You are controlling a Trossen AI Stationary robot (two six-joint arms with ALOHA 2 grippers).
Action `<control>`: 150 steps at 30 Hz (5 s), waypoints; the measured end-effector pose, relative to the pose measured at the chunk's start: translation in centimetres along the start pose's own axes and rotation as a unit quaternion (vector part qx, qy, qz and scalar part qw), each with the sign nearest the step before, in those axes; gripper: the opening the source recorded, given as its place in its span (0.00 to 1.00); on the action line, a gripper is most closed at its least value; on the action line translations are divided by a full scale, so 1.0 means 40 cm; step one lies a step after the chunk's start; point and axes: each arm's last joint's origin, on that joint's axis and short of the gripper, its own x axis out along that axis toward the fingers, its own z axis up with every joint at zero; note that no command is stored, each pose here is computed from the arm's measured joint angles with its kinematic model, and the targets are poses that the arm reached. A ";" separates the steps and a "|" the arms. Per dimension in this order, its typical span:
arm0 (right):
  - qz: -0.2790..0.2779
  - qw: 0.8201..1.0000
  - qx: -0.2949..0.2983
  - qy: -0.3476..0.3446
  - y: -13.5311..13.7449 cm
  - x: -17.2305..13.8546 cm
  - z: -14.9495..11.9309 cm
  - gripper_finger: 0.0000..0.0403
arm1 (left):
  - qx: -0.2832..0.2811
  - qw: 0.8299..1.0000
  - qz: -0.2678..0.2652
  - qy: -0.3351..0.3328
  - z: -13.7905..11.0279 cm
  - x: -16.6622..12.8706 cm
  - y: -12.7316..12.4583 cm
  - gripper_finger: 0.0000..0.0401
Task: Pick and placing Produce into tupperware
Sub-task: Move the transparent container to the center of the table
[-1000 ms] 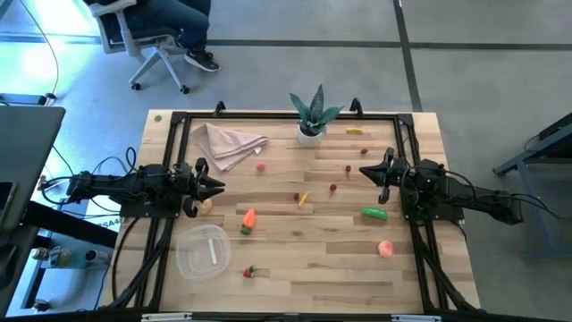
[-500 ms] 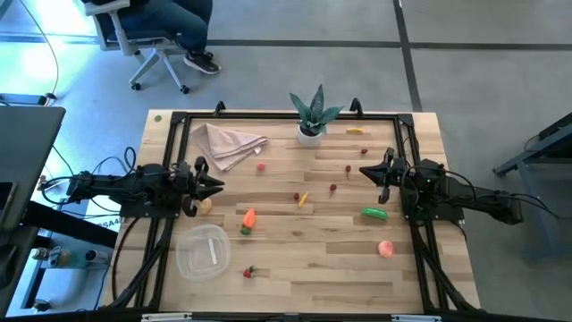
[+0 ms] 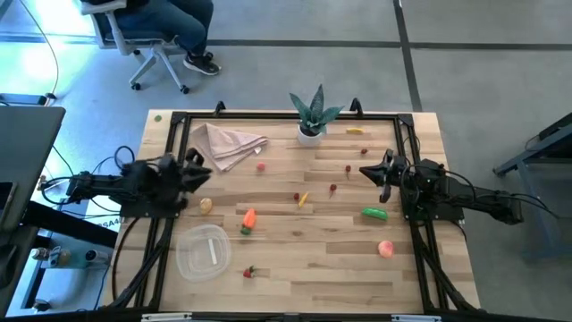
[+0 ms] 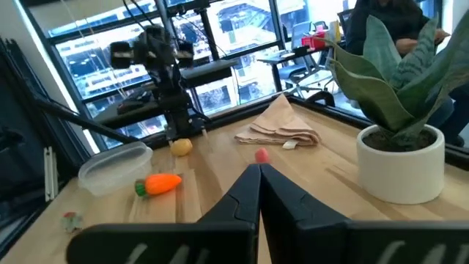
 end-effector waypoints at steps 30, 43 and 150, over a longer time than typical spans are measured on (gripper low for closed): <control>0.001 1.000 0.013 -0.001 0.000 0.000 0.000 0.00 | -0.052 0.683 0.316 0.657 0.049 0.376 -0.101 0.18; 0.006 1.000 0.015 0.003 0.001 0.000 -0.001 0.00 | -0.090 0.545 0.373 0.746 -0.088 0.305 -0.210 0.18; 0.024 0.999 -0.007 0.027 0.002 0.007 -0.009 0.00 | 0.016 0.685 -0.030 0.728 -0.532 0.674 -0.026 0.18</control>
